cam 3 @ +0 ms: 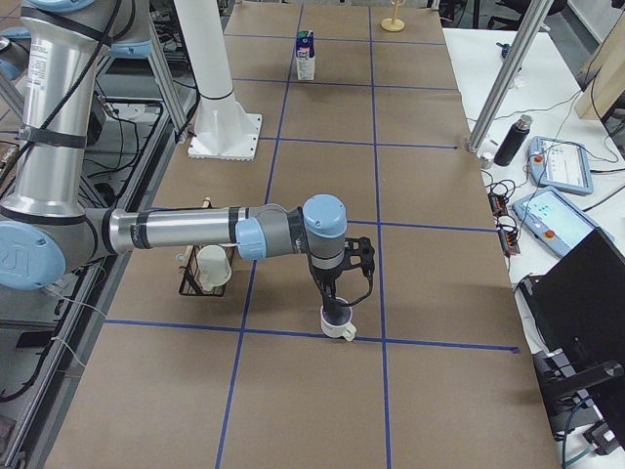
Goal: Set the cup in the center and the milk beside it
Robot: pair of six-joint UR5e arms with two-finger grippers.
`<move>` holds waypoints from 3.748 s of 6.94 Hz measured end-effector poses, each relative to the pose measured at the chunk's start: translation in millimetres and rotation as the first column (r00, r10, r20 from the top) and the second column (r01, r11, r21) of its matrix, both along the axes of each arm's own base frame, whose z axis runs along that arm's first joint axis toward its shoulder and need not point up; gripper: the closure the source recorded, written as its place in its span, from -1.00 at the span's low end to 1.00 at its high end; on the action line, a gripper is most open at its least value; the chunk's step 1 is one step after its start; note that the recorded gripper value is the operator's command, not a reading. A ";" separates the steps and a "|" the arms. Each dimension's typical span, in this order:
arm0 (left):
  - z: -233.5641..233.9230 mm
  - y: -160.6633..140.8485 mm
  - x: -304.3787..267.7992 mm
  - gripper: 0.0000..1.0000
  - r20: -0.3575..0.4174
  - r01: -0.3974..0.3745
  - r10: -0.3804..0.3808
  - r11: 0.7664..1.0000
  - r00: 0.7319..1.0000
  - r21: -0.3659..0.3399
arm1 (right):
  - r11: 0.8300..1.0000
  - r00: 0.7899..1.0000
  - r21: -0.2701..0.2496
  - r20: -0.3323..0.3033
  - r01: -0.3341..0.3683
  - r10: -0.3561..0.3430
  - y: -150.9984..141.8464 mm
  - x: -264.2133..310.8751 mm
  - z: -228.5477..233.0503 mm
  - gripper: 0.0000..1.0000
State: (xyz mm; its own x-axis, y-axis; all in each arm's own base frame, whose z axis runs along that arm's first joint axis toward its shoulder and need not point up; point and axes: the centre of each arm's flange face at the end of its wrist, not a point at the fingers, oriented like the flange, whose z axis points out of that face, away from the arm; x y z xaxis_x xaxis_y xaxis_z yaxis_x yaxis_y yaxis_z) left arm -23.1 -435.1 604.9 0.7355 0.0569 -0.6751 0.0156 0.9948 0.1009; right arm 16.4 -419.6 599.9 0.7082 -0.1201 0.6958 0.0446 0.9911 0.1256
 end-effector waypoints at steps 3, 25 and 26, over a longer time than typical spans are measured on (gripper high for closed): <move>-0.3 0.9 2.1 -0.96 -0.023 -0.008 0.008 1.000 1.000 -0.005 | 1.000 1.000 -0.021 0.007 0.005 -0.004 -0.1 -1.7 9.2 -1.00; -34.8 5.1 -1.3 -0.96 -0.060 0.004 -0.001 0.999 0.998 0.049 | 0.942 0.972 -0.307 0.140 -0.137 0.188 -90.1 -246.3 -159.8 1.00; -34.4 4.1 -1.2 -0.96 -0.060 0.004 -0.001 0.999 0.998 0.048 | 0.929 0.966 -0.328 0.130 -0.172 0.224 -84.2 -326.3 -227.8 1.00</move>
